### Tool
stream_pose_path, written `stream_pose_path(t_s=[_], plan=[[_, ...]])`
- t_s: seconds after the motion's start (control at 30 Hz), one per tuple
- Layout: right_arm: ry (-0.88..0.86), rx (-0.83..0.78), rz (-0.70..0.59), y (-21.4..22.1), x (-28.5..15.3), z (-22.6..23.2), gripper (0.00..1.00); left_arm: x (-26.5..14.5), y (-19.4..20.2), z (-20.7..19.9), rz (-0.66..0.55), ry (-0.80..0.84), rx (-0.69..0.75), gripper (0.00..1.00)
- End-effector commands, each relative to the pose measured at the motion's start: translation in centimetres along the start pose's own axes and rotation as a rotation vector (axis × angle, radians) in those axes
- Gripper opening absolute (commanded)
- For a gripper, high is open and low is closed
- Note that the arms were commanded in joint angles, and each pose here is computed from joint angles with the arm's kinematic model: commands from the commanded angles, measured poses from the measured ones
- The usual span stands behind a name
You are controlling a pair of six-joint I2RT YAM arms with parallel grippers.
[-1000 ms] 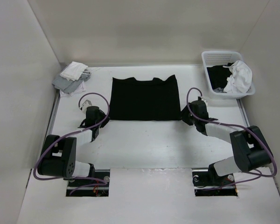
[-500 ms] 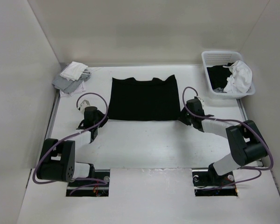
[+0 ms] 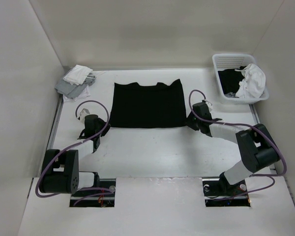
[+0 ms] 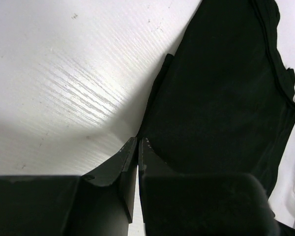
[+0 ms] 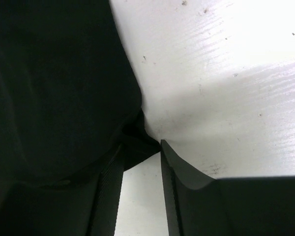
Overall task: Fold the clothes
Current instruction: Fold the tank top
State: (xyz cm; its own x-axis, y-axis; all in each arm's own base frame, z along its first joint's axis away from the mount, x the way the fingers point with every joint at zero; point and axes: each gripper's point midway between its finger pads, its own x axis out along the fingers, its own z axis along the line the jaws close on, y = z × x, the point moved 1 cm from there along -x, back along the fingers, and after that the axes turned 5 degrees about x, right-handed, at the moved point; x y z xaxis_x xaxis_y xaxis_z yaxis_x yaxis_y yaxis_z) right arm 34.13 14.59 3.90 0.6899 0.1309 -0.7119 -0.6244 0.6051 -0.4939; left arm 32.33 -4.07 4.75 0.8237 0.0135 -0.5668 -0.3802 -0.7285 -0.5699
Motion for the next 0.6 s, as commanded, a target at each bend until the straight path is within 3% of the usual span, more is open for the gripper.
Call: stream_pose_path(t_s=[0.0,0.33,0.47,0.57], plan=[[-0.007,0.008,-0.002,0.0,0.3,0.6,0.36,0.2,-0.6,-0.9,-0.022,0.045,-0.016,0.00],[-0.024,0.009,-0.003,0.5,0.3,0.7,0.02,-0.1,-0.9,-1.5,-0.029,0.067,-0.019,0.00],[-0.143,-0.008,-0.109,-0.6,-3.2,2.6,0.00,-1.6,-2.3,-3.3,-0.066,0.132,-0.029,0.00],[-0.200,-0.035,-0.174,-1.4,-7.8,3.3,0.00,-4.9,-4.5,-6.2,-0.135,0.215,-0.024,0.00]])
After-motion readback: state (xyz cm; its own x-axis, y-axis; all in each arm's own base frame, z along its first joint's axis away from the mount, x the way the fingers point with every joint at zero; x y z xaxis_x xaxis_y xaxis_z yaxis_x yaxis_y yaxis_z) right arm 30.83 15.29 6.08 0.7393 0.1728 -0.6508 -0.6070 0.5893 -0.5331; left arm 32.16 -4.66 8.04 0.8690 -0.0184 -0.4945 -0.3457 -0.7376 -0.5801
